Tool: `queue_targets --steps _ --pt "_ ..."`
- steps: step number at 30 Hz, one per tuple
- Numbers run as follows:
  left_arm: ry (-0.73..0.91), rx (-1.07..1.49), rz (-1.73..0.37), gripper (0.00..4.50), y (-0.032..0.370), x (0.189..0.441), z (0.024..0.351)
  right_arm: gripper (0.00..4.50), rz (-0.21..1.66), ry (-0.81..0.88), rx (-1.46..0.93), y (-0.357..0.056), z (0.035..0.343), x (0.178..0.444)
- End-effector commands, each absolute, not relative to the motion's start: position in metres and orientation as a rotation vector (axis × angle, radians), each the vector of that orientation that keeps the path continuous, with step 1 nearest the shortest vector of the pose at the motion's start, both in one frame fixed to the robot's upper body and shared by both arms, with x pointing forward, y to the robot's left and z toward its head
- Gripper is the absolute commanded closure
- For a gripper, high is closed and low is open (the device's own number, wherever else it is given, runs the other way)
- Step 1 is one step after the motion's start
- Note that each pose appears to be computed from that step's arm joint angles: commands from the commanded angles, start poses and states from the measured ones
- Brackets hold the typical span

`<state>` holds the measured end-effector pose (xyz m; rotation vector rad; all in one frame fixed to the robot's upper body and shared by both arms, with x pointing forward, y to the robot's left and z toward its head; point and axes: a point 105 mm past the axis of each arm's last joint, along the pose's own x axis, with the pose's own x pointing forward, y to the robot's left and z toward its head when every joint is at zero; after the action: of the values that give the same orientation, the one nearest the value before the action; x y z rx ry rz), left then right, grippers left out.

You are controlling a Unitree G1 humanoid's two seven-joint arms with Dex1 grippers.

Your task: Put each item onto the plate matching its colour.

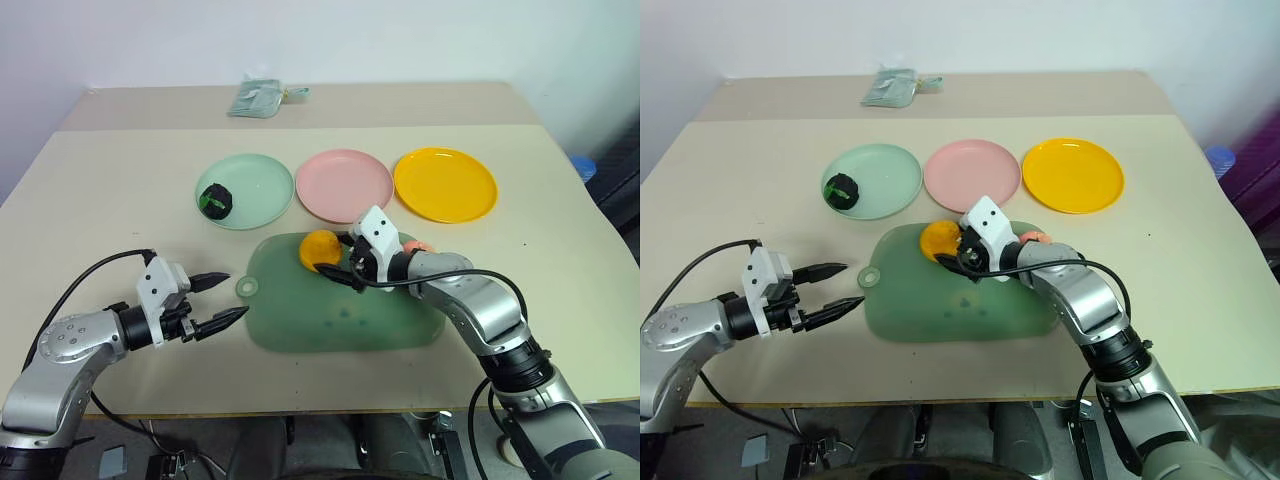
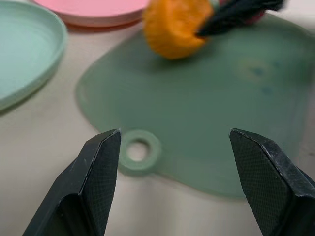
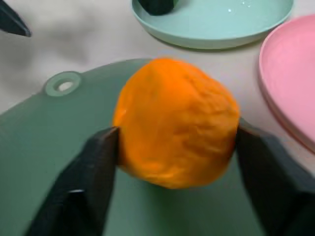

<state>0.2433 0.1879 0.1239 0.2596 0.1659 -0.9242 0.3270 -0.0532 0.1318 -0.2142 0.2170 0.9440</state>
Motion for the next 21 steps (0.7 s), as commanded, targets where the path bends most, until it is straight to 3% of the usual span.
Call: queue_targets --steps 1,4,8,12,17,19,21 --pt "0.149 0.25 -0.973 0.93 0.173 0.231 0.127 1.75 0.91 0.087 -0.142 -0.061 0.18 0.335" --pt "0.128 0.237 -0.983 0.93 0.165 0.23 0.128 1.75 0.856 0.026 -0.087 -0.075 0.206 0.342" --pt "0.044 0.219 -1.002 0.93 0.144 0.234 0.138 1.75 0.6 -0.016 -0.008 -0.127 0.239 0.373" --pt "0.026 0.201 -1.054 0.93 0.124 0.232 0.137 1.75 0.341 0.087 -0.061 -0.181 0.219 0.408" --pt "0.018 0.192 -1.083 0.93 0.113 0.232 0.133 1.75 0.233 0.123 -0.091 -0.206 0.193 0.438" --pt "0.02 0.193 -1.089 0.93 0.111 0.23 0.13 0.71 0.255 0.123 -0.072 -0.207 0.189 0.441" --pt "0.019 0.194 -1.086 0.93 0.11 0.23 0.129 0.04 0.299 0.077 -0.101 -0.205 0.196 0.439"
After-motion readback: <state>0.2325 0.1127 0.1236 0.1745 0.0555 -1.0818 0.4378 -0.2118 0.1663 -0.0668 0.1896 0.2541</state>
